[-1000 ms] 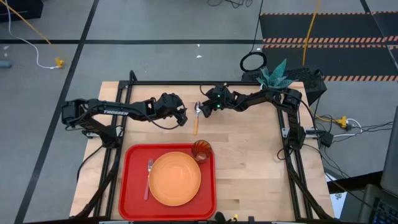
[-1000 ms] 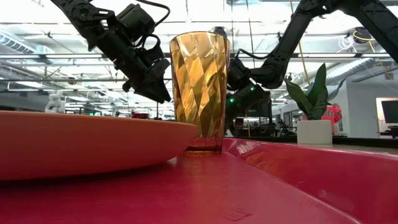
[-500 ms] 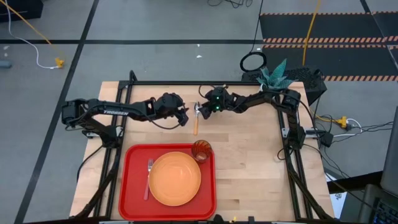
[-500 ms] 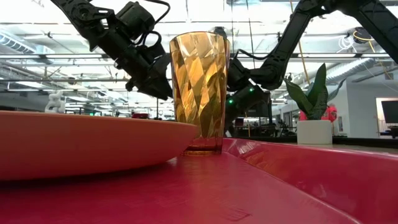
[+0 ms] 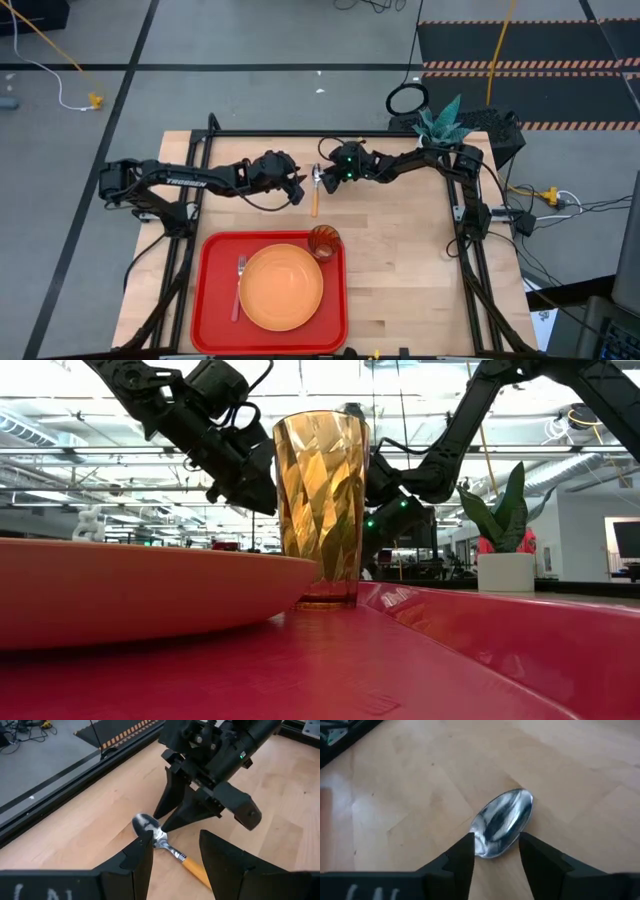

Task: Pick and place plate/cup/fork/spoon on tray
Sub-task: Put the orange spoon on the red serving tray to the left of the pink fork

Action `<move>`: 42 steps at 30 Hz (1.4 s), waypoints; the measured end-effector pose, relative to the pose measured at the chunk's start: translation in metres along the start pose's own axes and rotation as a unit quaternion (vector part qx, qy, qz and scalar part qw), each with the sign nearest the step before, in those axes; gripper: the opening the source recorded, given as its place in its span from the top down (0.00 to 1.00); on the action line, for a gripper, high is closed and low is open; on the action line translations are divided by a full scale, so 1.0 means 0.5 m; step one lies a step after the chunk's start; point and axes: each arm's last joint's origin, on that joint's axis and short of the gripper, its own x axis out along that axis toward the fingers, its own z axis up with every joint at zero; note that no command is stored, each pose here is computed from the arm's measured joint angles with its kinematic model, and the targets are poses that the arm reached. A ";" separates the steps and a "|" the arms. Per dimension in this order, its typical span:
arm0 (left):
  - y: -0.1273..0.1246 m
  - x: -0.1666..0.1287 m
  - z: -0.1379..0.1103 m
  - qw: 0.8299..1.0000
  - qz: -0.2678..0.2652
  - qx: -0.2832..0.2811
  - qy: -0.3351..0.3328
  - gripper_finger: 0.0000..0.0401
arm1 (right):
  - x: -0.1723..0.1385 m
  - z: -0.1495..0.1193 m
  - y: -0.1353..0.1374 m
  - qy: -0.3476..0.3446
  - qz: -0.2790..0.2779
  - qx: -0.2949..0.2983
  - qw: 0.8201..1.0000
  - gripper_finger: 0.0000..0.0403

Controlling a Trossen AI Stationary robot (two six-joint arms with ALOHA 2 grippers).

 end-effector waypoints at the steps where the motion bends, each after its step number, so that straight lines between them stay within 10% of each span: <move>1: -0.002 0.000 0.000 1.000 -0.001 0.001 0.000 0.59 | -0.002 0.001 0.003 0.003 0.003 -0.005 1.000 0.66; 24: -0.049 -0.021 0.040 0.997 0.018 -0.076 -0.022 0.59 | -0.165 0.018 0.111 0.131 0.015 -0.167 0.977 0.77; 42: -0.064 0.183 0.026 0.992 0.094 -0.058 0.052 0.59 | -0.310 -0.041 0.082 0.053 -0.059 -0.186 0.979 0.77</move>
